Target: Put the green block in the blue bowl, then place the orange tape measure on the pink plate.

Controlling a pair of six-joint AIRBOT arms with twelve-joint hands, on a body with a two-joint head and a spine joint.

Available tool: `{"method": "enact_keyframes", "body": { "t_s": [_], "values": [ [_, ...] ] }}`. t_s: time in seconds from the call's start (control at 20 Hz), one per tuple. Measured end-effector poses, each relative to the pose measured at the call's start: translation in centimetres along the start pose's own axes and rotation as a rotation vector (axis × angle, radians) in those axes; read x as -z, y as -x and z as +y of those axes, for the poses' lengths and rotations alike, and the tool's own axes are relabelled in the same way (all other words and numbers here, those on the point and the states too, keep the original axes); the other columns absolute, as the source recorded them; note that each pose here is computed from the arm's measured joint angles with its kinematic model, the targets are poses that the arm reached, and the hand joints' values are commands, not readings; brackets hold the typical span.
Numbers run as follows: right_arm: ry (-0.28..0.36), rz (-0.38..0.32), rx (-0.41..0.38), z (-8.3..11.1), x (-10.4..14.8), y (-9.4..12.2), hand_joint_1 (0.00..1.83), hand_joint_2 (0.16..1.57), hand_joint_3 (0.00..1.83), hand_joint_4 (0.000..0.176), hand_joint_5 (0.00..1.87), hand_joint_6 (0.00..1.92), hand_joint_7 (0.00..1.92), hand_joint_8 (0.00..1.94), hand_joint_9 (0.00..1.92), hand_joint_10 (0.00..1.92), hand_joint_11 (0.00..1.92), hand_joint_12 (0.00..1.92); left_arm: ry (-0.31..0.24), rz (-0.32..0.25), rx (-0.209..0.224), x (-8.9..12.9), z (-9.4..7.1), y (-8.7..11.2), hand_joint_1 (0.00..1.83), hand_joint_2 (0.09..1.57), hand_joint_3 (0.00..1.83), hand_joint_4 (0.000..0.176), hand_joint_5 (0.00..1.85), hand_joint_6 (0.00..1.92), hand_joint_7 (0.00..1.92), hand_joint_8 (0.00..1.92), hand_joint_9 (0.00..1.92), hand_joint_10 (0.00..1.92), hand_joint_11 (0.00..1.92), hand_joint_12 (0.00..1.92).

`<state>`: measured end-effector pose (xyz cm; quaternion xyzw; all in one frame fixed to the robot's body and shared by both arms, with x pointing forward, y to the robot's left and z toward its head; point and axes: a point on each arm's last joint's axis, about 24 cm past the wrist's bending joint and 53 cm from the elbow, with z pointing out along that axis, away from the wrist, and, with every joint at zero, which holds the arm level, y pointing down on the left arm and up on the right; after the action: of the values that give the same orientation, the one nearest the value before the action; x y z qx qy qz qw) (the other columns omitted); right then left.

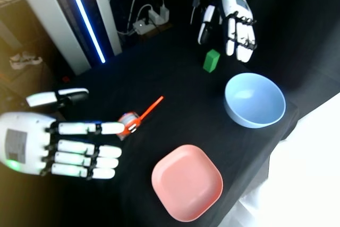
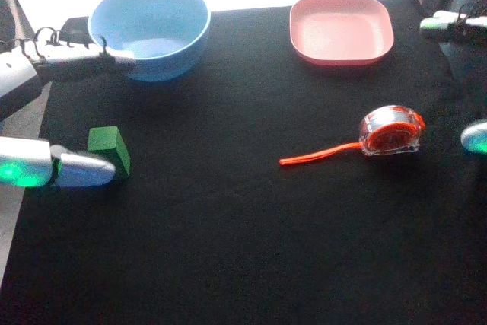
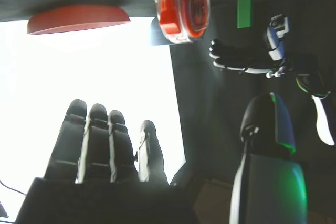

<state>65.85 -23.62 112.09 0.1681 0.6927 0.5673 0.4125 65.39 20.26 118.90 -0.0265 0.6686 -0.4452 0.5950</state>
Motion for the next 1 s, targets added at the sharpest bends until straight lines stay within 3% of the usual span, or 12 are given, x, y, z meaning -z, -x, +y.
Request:
{"method": "enact_keyframes", "body": {
  "t_s": [0.05,0.1,0.2,0.3,0.4,0.5,0.65,0.75,0.85,1.0],
  "values": [
    [-0.001,0.000,0.000,0.0,0.0,0.0,0.73,0.97,0.00,0.084,0.30,0.00,0.17,0.00,0.21,0.01,0.00,0.76,-0.002,0.003,-0.003,0.0,-0.1,-0.1,0.75,0.96,0.00,0.115,0.41,0.01,0.32,0.01,0.20,0.01,0.00,0.42],
    [0.000,0.001,0.001,0.0,0.0,0.0,0.74,0.96,0.00,0.086,0.30,0.00,0.16,0.00,0.22,0.01,0.00,0.82,-0.002,0.003,-0.004,0.0,0.0,0.0,0.76,0.96,0.00,0.109,0.42,0.00,0.33,0.01,0.21,0.01,0.00,0.46],
    [-0.001,-0.001,0.005,0.0,0.0,0.2,0.75,0.97,0.00,0.095,0.31,0.00,0.16,0.00,0.21,0.00,0.00,0.81,-0.002,0.009,-0.017,-0.2,0.0,0.1,0.80,0.96,0.00,0.044,0.47,0.00,0.37,0.00,0.34,0.00,0.03,0.67],
    [0.001,-0.002,0.003,0.0,0.0,0.2,0.76,0.98,0.00,0.099,0.30,0.00,0.16,0.00,0.19,0.00,0.00,0.71,0.000,0.024,-0.047,-1.0,0.2,0.3,0.92,0.93,0.00,0.024,0.54,0.00,0.51,0.00,0.47,0.01,0.12,0.74],
    [0.002,0.000,-0.002,-0.1,-0.1,-0.1,0.75,0.98,0.00,0.111,0.31,0.00,0.16,0.00,0.18,0.00,0.00,0.58,0.012,0.043,-0.059,-1.7,0.5,0.1,0.98,0.93,0.00,0.000,0.62,0.00,0.65,0.00,0.61,0.01,0.14,0.96],
    [0.000,0.004,-0.003,-0.2,-0.2,-0.3,0.75,0.99,0.00,0.110,0.31,0.00,0.17,0.00,0.19,0.00,0.00,0.58,0.040,0.091,-0.084,-1.8,1.2,-0.9,0.99,0.92,0.00,0.000,0.67,0.01,0.75,0.01,0.71,0.02,0.23,0.98],
    [0.001,0.002,-0.005,-0.2,-0.2,-0.2,0.70,0.99,0.00,0.132,0.31,0.00,0.19,0.00,0.22,0.00,0.00,0.69,0.082,0.129,-0.109,-2.0,2.2,-1.3,0.97,0.95,0.01,0.000,0.72,0.01,0.80,0.01,0.74,0.01,0.21,1.01],
    [0.001,0.004,-0.006,-0.2,-0.2,-0.3,0.72,1.00,0.00,0.137,0.32,0.00,0.18,0.00,0.20,0.00,0.00,0.61,0.097,0.152,-0.128,-2.0,2.6,-1.6,0.97,0.97,0.00,0.000,0.75,0.00,0.84,0.00,0.81,0.02,0.27,1.08],
    [0.001,0.003,-0.006,-0.2,-0.2,-0.3,0.73,0.99,0.00,0.122,0.33,0.00,0.20,0.00,0.20,0.00,0.00,0.59,0.105,0.165,-0.136,-2.1,2.7,-1.8,0.96,0.97,0.00,0.000,0.76,0.00,0.88,0.01,0.86,0.02,0.36,1.07],
    [0.000,0.004,-0.007,-0.2,-0.2,-0.3,0.79,1.00,0.00,0.118,0.35,0.00,0.20,0.00,0.18,0.00,0.00,0.53,0.104,0.160,-0.133,-2.4,2.7,-1.7,0.94,0.98,0.00,0.000,0.77,0.00,0.88,0.00,0.85,0.01,0.33,1.11]
  ]
}}
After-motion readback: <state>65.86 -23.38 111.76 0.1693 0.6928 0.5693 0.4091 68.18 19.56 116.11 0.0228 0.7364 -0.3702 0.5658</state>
